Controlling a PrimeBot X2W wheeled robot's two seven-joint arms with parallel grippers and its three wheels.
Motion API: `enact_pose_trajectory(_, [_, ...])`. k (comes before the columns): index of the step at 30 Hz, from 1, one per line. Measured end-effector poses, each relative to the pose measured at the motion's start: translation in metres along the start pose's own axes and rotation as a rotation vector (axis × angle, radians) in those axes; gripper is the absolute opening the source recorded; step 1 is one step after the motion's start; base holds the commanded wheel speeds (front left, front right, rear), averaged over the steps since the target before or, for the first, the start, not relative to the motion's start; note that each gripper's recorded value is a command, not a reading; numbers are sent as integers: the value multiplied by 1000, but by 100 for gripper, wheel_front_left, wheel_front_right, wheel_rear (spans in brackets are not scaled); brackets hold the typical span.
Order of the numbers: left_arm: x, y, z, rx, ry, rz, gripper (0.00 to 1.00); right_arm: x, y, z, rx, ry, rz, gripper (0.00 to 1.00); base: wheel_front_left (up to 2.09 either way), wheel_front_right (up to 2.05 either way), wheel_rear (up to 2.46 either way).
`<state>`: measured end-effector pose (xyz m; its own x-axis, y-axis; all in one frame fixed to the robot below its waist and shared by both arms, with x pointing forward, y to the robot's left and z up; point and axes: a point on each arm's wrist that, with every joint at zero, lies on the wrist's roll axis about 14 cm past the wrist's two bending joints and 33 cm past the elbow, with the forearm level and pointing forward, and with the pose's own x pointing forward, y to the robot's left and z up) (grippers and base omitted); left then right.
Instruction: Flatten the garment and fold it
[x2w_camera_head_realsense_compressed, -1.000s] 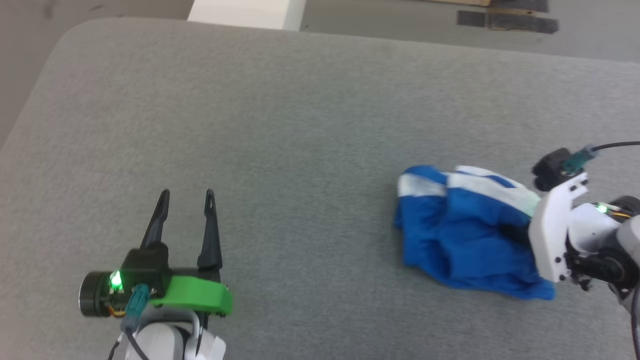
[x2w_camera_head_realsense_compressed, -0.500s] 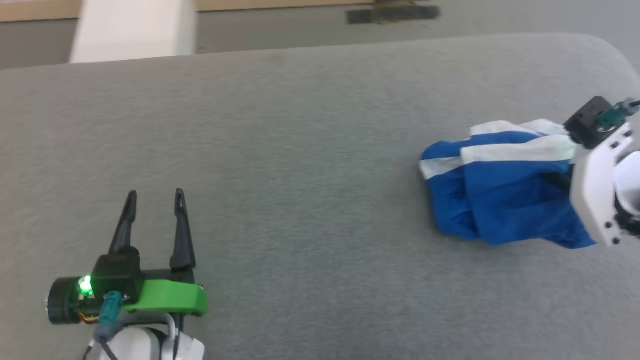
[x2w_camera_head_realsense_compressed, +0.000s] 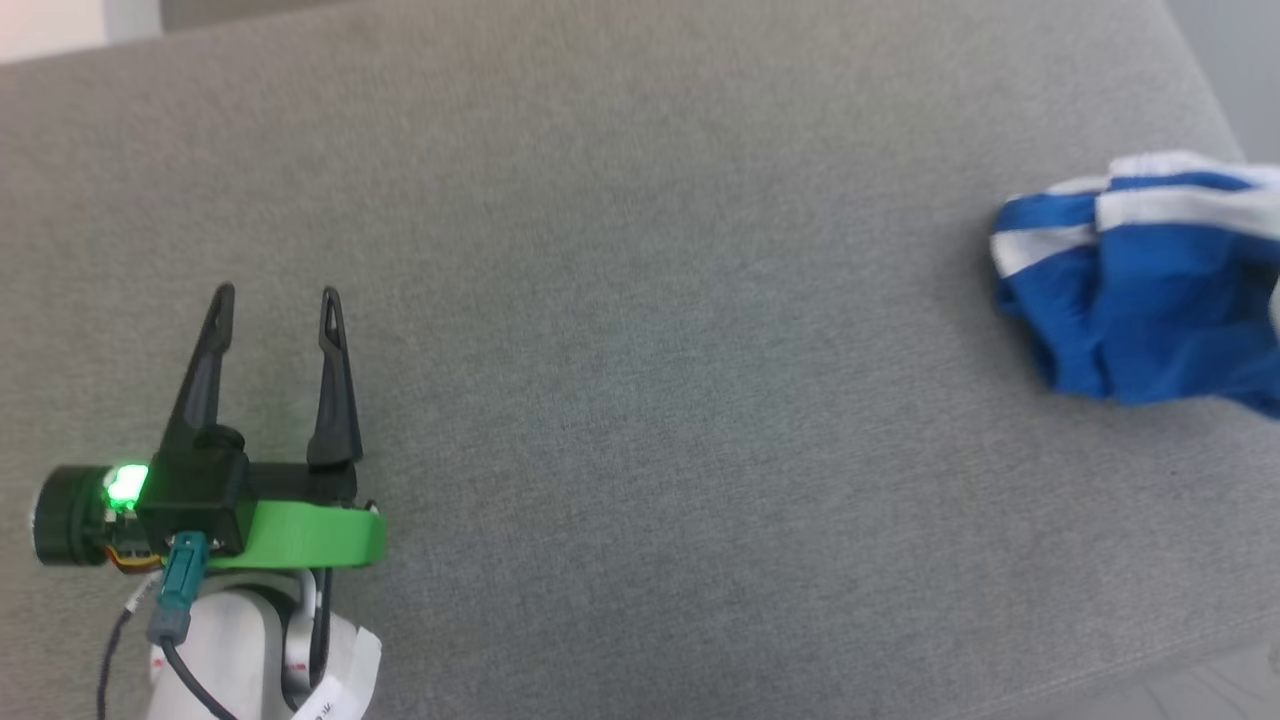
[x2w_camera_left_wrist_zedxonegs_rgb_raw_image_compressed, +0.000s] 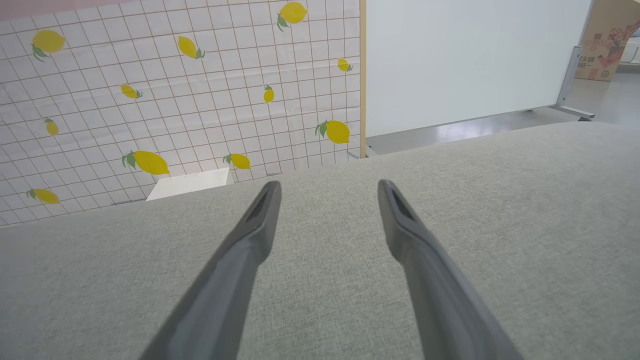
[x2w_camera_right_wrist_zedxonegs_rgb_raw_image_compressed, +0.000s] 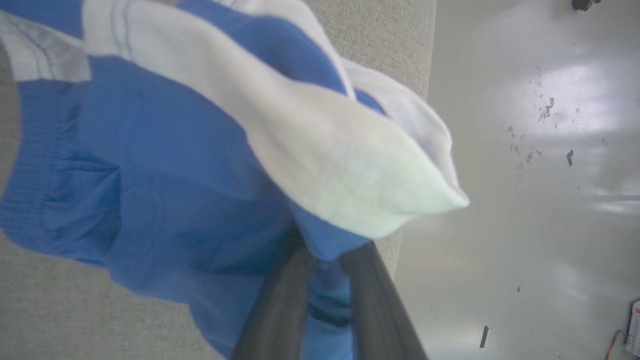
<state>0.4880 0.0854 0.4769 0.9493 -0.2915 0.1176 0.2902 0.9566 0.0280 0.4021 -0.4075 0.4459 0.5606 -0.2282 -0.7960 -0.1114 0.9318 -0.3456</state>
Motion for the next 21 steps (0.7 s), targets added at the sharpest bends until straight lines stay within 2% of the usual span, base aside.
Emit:
enact_pose_trajectory(8, [16,0,-30,-2,25,-26,100,39,-55,-14,104,101,-175,0,0,0,0])
enact_pose_trajectory(10, [19,5,-35,0,27,-15,100,48,-65,-17,76,126,-216,0,0,0,0])
enact_pose_trajectory(12, [17,11,-39,6,34,0,100,60,-63,-14,100,121,-214,0,0,0,0])
enact_pose_trajectory(16, [11,22,-49,18,65,29,100,90,-33,-10,128,104,-158,0,0,0,0])
enact_pose_trajectory(17, [9,25,-51,20,72,38,100,95,-29,-9,128,92,-153,55,0,0,0])
enact_pose_trajectory(18, [8,27,-52,20,76,44,100,97,-29,-7,128,81,-155,100,0,0,0])
enact_pose_trajectory(21, [5,31,-48,24,75,66,100,96,-38,1,101,30,-190,100,0,0,0])
